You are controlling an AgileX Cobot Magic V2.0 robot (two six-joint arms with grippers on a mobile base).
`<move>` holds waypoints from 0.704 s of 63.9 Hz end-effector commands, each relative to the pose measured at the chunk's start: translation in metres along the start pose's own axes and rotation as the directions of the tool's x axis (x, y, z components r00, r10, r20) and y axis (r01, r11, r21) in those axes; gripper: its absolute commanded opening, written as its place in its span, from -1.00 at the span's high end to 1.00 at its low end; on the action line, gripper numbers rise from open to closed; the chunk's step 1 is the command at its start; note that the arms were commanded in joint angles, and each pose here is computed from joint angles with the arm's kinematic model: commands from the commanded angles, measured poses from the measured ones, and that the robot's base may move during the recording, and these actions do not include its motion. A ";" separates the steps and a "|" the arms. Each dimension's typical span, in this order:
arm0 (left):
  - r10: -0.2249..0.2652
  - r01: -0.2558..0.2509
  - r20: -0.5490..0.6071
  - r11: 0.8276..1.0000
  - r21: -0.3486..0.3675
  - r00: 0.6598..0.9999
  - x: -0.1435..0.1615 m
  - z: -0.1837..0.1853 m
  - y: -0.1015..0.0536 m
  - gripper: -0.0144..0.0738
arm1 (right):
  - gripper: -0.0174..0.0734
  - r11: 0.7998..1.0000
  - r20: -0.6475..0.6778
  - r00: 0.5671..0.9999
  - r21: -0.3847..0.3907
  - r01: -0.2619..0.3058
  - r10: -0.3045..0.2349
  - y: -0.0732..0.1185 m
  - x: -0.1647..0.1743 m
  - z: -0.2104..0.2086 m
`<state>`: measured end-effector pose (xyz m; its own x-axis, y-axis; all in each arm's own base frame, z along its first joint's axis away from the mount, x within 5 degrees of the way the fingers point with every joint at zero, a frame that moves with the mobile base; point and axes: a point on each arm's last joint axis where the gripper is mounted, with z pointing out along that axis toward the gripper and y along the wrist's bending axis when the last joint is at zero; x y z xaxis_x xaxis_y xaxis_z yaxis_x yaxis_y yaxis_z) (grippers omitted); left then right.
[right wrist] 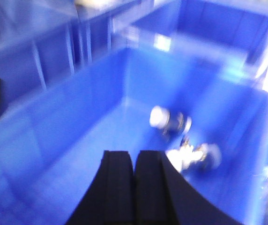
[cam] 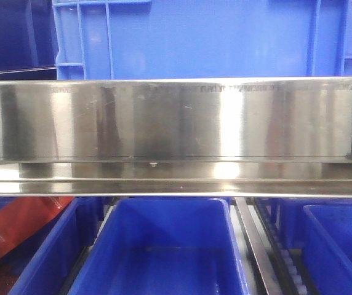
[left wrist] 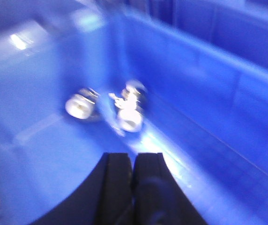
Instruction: Place valve from conveyor to right shelf box
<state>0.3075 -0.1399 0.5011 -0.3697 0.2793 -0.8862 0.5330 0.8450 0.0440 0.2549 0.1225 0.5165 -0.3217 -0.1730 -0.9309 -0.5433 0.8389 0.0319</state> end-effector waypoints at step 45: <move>-0.134 0.214 0.284 0.938 -0.273 0.949 0.140 -0.144 0.003 0.93 | 0.96 0.976 0.244 0.970 0.212 -0.045 -0.008 0.003 0.169 -0.104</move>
<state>0.1660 -0.0370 0.4523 -0.2718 0.0505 -0.9610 0.2201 0.9754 -0.0110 0.1324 0.0480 0.4061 -0.1651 -0.0482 -0.9851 -0.3661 0.9304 0.0158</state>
